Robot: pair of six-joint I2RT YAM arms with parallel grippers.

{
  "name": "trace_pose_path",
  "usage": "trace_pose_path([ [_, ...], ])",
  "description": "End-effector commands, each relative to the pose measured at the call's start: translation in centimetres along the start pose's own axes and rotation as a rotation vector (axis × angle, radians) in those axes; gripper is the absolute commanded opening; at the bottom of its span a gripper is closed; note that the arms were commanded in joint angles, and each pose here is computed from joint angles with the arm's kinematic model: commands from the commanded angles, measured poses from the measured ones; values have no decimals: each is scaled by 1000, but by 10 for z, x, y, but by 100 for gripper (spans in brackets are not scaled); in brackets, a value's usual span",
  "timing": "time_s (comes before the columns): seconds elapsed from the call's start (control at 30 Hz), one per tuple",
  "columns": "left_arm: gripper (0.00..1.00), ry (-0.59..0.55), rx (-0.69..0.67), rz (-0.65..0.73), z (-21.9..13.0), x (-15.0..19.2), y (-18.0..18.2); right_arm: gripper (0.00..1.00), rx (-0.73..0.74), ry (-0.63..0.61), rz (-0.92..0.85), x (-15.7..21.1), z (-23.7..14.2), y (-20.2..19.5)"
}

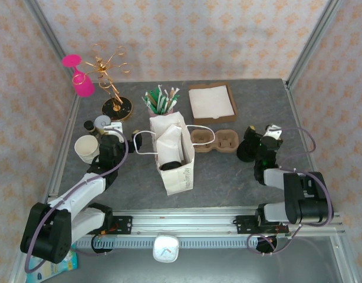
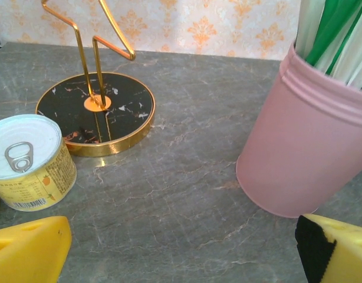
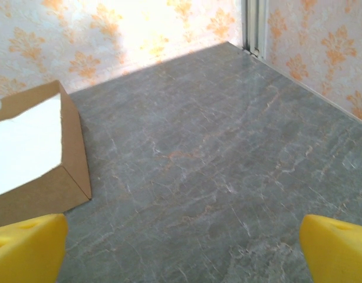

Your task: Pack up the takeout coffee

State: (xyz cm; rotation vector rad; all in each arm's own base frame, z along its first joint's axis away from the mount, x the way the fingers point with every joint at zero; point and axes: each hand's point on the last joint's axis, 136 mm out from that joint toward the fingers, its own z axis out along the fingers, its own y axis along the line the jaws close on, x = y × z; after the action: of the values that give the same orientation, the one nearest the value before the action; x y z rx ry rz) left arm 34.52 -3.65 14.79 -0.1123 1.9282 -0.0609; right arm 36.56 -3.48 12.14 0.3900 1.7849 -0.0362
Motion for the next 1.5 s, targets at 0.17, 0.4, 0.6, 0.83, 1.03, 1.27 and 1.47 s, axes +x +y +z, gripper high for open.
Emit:
trace_pose_path([
  [0.17,99,-93,14,90,12,-21,-7,100,-91,-114,-43,-11,1,17],
  [0.4,99,-82,-15,150,21,-16,-4,100,-93,-105,-54,0,2,16],
  [0.6,99,-107,-32,152,18,-9,4,100,-106,-103,-56,-1,3,18],
  [0.83,99,-149,-33,139,23,5,14,100,-108,-101,-56,0,3,19],
  [1.03,99,-136,-7,152,31,3,11,100,-107,-100,-58,0,3,18],
  [1.27,99,-172,-10,153,28,-1,13,100,-108,-101,-57,0,3,19],
  [1.47,99,-186,-3,159,32,-4,15,100,-108,-101,-58,0,3,19],
])
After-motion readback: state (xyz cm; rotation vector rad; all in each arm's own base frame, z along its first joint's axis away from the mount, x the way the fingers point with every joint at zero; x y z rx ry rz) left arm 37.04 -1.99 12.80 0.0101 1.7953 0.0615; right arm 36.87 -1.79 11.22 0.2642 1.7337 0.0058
